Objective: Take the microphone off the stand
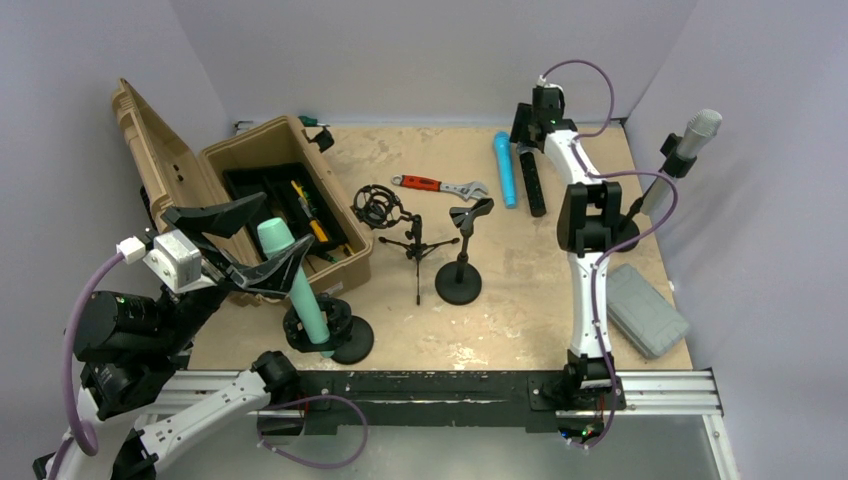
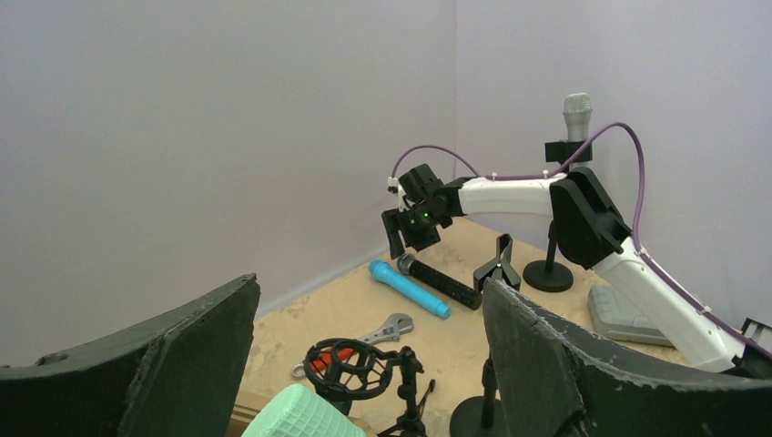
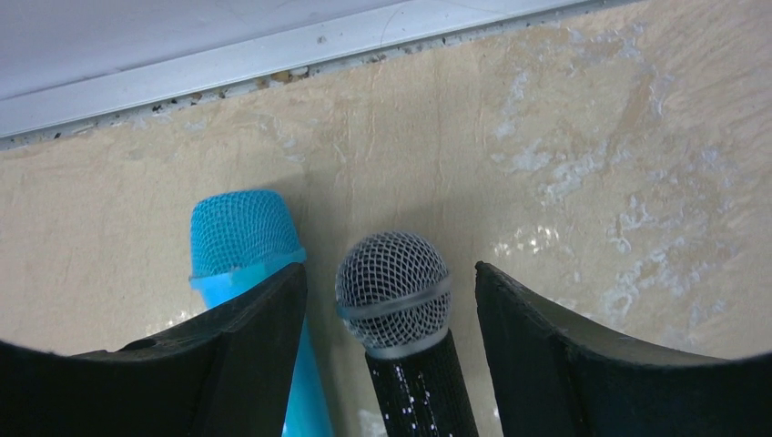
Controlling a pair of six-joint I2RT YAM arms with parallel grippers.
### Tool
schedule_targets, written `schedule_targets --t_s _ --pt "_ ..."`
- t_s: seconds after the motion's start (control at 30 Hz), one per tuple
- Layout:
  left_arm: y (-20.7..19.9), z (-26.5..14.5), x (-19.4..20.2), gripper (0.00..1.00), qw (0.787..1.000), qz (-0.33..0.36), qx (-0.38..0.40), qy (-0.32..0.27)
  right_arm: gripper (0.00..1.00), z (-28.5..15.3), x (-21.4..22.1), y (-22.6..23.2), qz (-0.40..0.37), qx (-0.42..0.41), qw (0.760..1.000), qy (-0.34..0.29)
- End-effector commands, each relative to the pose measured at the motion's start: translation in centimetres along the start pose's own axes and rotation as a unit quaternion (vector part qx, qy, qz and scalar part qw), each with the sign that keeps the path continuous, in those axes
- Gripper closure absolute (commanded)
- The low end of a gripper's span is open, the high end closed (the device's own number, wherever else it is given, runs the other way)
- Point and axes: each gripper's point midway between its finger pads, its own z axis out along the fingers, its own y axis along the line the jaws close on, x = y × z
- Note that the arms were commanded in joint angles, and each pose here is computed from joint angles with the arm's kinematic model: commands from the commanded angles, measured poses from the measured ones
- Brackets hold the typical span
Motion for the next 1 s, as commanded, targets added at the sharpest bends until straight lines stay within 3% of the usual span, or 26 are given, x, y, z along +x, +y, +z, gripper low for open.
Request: schedule_targets --t_s 0.0,0.23,0.4,0.5,0.7,0.83,0.97 --pt "0.0 0.3 -0.8 0.11 1.000 -0.004 -0.002 -0.018 0.35 -7.8 -7.4 0.1 0.043 -0.001 0.998 -0.055" --pt "-0.5 0.6 -0.5 0.10 1.000 -0.004 0.013 -0.013 0.35 -20.9 -7.2 2.6 0.066 -0.095 0.990 -0.076" --pt "-1.1 0.7 -0.3 0.10 1.000 0.001 0.029 -0.007 0.35 -30.3 -2.3 3.9 0.071 -0.216 0.971 -0.079" --pt "-1.1 0.6 -0.5 0.10 0.999 0.003 0.032 -0.009 0.32 -35.7 -0.5 4.7 0.063 -0.291 0.950 -0.097" --pt "-1.2 0.3 -0.7 0.09 0.999 0.011 0.037 -0.010 0.20 -47.0 1.9 6.6 0.024 -0.450 0.879 -0.157" --pt "-0.9 0.3 -0.6 0.09 0.999 0.013 0.029 -0.008 0.18 -50.7 3.6 6.9 -0.002 -0.501 0.850 -0.164" --pt "-1.0 0.4 -0.5 0.09 0.999 0.011 0.032 -0.007 0.18 -52.5 5.8 8.8 -0.008 -0.575 0.809 -0.121"
